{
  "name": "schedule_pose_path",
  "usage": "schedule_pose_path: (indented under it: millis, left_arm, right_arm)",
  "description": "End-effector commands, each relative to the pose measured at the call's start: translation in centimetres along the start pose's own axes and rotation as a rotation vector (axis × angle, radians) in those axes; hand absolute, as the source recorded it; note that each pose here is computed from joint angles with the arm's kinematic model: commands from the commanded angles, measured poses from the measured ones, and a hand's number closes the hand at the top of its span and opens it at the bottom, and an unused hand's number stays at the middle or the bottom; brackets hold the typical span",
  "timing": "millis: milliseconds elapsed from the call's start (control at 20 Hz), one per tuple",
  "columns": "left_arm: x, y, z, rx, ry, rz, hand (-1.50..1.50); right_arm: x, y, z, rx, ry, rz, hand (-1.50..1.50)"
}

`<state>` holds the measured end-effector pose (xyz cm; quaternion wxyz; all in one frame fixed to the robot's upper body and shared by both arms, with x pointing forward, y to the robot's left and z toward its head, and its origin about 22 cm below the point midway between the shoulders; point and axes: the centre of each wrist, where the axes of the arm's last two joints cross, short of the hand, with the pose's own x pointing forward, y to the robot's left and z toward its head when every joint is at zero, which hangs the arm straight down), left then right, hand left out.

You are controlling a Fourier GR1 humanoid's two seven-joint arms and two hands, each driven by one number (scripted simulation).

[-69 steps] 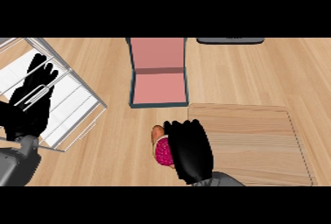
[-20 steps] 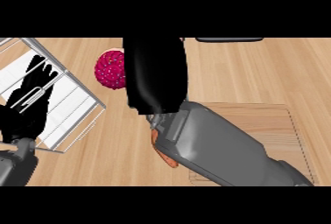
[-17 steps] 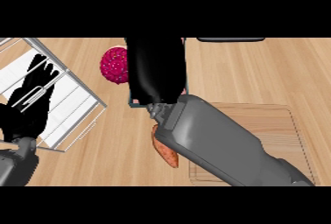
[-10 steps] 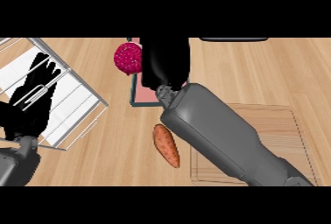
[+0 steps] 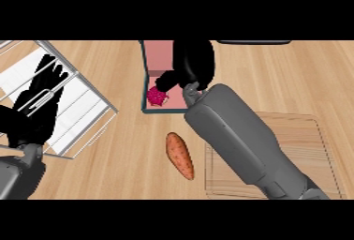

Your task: Pick the cupcake from the cutting board and place it in the cardboard box

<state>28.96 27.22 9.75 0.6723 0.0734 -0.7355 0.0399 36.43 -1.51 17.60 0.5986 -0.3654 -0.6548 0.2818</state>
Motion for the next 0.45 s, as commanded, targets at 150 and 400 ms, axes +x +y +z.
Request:
schedule_pose_path:
  millis: [150,400]
  left_arm:
    - [-0.7,-3.9,1.5,-0.374,-0.018,-0.141,0.00]
    - [-1.3,-4.1,2.3,-0.372,0.001,-0.137,0.00]
  right_arm:
    - [-0.4,-2.2,-0.8,-0.191,-0.034,-0.356,-1.50]
    - [-1.8,-3.7,-1.1,-0.259,-0.012,-0.581,-1.50]
